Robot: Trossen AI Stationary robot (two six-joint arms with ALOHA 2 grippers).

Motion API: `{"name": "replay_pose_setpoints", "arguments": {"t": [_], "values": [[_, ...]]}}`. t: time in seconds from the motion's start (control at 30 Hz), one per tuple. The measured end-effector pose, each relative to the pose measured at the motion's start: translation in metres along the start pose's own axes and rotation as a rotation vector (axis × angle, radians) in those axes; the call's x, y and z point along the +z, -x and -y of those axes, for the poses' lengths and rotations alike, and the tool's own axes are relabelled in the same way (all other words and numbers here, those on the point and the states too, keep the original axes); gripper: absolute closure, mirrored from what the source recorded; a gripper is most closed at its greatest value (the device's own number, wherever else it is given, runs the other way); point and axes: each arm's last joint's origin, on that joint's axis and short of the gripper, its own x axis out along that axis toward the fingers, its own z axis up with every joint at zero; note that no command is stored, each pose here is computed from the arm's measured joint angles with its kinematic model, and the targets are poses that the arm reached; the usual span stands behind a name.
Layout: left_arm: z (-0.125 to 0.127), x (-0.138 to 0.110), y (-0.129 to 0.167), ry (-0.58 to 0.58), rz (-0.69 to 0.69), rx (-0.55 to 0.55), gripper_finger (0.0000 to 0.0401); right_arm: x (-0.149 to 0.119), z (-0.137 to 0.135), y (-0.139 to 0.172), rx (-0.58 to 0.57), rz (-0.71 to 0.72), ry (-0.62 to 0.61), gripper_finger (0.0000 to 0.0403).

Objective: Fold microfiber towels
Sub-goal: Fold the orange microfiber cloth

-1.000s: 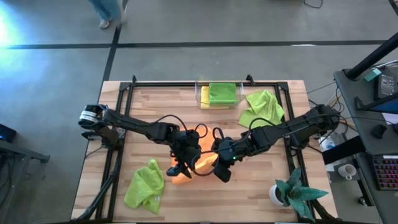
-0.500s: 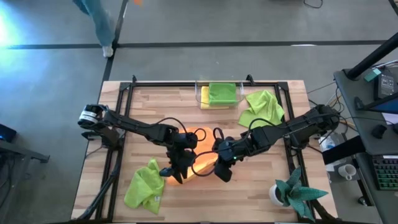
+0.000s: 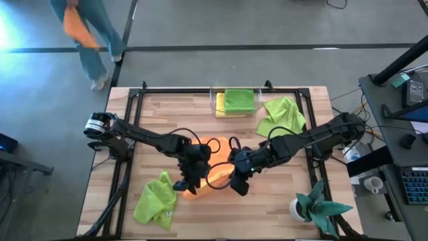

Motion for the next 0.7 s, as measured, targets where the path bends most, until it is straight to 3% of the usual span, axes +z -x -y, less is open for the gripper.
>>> {"name": "replay_pose_setpoints", "arguments": {"t": [0.53,0.7], "values": [[-0.013,-0.027,-0.013,0.028,-0.03,0.026,0.0281,0.009,-0.007,0.01,0.001,0.064,-0.026,0.0394],[-0.013,-0.027,-0.013,0.027,-0.03,0.026,0.0317,0.009,-0.007,0.01,-0.004,0.068,-0.027,0.0394]]}}
